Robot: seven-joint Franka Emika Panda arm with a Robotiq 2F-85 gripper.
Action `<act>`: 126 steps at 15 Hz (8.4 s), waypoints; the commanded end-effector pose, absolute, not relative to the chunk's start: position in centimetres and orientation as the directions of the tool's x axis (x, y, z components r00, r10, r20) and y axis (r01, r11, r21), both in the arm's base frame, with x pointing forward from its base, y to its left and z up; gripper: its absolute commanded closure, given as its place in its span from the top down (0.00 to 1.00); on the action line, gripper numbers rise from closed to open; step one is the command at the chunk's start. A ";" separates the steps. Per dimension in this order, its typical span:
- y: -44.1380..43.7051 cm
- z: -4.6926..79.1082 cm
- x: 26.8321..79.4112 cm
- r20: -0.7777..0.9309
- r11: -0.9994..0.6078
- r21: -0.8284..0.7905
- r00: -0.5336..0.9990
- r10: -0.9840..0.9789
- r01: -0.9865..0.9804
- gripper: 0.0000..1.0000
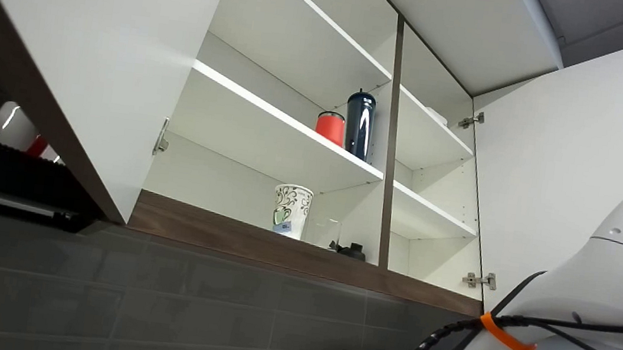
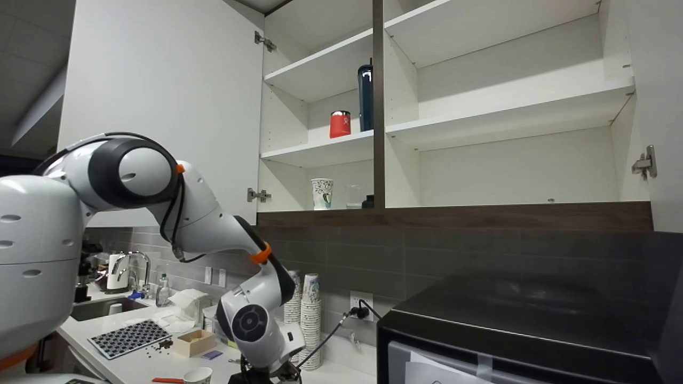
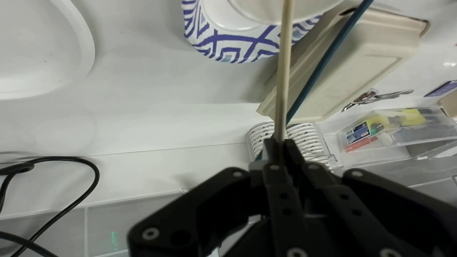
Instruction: Put the chopsticks in the cup, then put the bowl in the top cabinet
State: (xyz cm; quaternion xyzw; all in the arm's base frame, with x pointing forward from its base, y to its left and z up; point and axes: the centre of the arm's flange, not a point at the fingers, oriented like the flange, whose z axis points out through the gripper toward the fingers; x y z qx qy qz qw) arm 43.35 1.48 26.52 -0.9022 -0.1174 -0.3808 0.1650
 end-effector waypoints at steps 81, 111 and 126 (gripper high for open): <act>4.6 31.0 49.3 0.337 -0.989 -0.102 0.939 0.064 0.104 0.01; 2.0 25.4 53.1 0.335 -0.994 -0.108 0.941 -0.044 -0.008 1.00; -1.4 19.1 53.9 -0.167 -0.903 -0.340 0.962 -0.216 -0.262 1.00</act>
